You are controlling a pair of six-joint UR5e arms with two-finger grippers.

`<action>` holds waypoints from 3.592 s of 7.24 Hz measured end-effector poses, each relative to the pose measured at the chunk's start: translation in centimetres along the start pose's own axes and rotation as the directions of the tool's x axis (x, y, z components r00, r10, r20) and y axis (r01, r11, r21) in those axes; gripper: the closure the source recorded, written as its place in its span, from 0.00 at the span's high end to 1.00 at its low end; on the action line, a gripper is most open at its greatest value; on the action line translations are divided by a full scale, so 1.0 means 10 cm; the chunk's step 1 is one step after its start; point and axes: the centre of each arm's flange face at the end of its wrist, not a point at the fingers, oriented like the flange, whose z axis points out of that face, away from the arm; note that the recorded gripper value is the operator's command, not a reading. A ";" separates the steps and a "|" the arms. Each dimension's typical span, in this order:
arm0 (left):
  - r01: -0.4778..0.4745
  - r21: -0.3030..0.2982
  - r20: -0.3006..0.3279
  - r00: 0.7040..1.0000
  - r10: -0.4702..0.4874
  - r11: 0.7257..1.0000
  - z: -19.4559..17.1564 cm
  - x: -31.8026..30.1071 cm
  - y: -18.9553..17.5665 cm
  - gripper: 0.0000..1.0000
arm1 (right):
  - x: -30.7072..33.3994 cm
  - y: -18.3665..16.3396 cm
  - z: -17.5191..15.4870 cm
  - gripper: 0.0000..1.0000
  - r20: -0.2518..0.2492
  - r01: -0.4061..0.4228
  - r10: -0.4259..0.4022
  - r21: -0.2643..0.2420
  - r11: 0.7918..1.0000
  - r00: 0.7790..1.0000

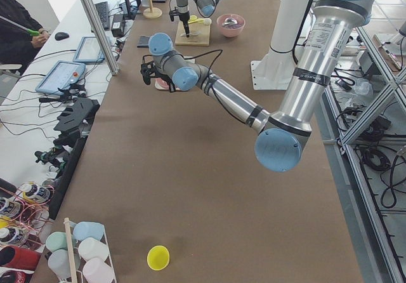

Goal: Stack pink bowl on green and place spoon
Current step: 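Grasp the white spoon with the right gripper while the left holds the bowl, then set the pink bowl on the green bowls while the right gripper lifts the spoon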

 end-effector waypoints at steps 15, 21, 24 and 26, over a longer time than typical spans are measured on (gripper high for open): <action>-0.064 -0.035 0.007 0.998 0.064 0.997 1.31 1.65 0.57 0.00 | 0.06 -0.46 -1.43 0.00 0.103 -0.126 0.108 0.196 0.972 0.989; -0.100 -0.065 0.003 0.995 0.100 0.993 2.01 1.93 0.80 0.00 | -0.12 -0.53 -1.56 0.00 0.132 -0.161 0.135 0.213 0.964 0.982; -0.121 -0.058 -0.022 0.993 0.120 0.991 2.08 1.89 0.75 0.00 | -0.14 -0.53 -1.56 0.00 0.133 -0.159 0.133 0.214 0.964 0.982; -0.134 -0.053 -0.038 0.990 0.132 0.990 2.20 1.82 0.67 0.00 | -0.15 -0.52 -1.56 0.00 0.134 -0.157 0.131 0.214 0.964 0.982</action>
